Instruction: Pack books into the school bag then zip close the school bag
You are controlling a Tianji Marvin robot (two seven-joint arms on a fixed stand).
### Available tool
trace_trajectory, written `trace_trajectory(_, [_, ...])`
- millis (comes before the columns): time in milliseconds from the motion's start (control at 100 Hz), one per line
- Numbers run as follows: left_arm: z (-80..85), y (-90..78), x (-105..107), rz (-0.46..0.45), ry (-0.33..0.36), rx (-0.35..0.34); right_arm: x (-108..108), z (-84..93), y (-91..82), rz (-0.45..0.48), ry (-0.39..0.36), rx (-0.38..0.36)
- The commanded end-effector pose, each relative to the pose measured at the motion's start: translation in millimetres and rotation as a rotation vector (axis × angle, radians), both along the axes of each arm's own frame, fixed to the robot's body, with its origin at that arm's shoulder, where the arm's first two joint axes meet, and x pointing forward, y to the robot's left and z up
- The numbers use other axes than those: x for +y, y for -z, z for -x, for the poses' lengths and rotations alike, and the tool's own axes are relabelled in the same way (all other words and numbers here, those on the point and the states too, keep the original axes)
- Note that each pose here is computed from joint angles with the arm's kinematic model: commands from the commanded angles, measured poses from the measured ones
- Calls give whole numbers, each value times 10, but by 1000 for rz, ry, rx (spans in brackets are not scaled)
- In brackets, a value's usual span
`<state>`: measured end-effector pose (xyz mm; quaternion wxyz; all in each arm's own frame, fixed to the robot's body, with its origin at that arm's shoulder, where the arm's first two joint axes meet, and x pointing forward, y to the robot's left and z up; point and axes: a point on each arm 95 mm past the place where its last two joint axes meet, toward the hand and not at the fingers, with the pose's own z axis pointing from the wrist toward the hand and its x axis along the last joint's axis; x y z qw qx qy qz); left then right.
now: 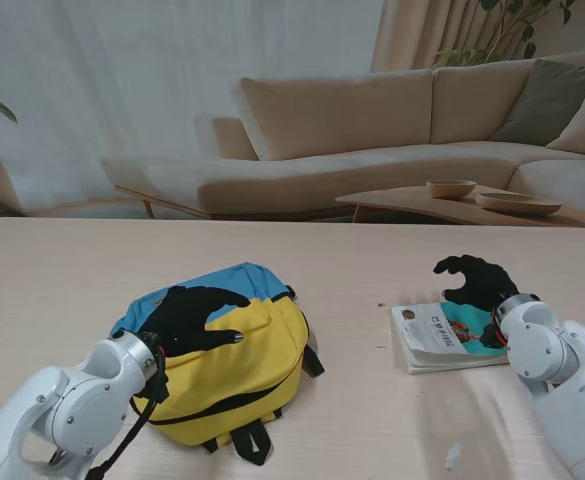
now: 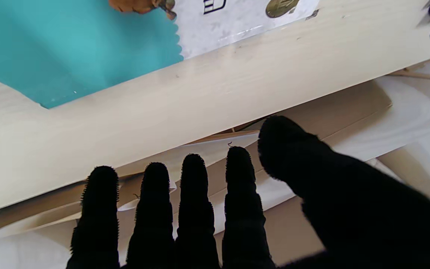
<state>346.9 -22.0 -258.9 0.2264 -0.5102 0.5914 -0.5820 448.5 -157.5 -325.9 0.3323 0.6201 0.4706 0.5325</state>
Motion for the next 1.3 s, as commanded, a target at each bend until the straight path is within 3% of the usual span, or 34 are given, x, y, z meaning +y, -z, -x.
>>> trace_trajectory(0, [19, 12, -6, -4, 2, 14, 1, 6, 92, -4, 3, 41])
trace_trajectory(440, [15, 9, -21, -15, -13, 14, -209, -105, 346, 225, -30, 139])
trace_trajectory(820, [26, 13, -16, -22, -12, 17, -275, -58, 419, 322, -96, 288])
trace_trajectory(1290, [51, 15, -16, -22, -16, 12, -243, -23, 598, 331, -97, 247])
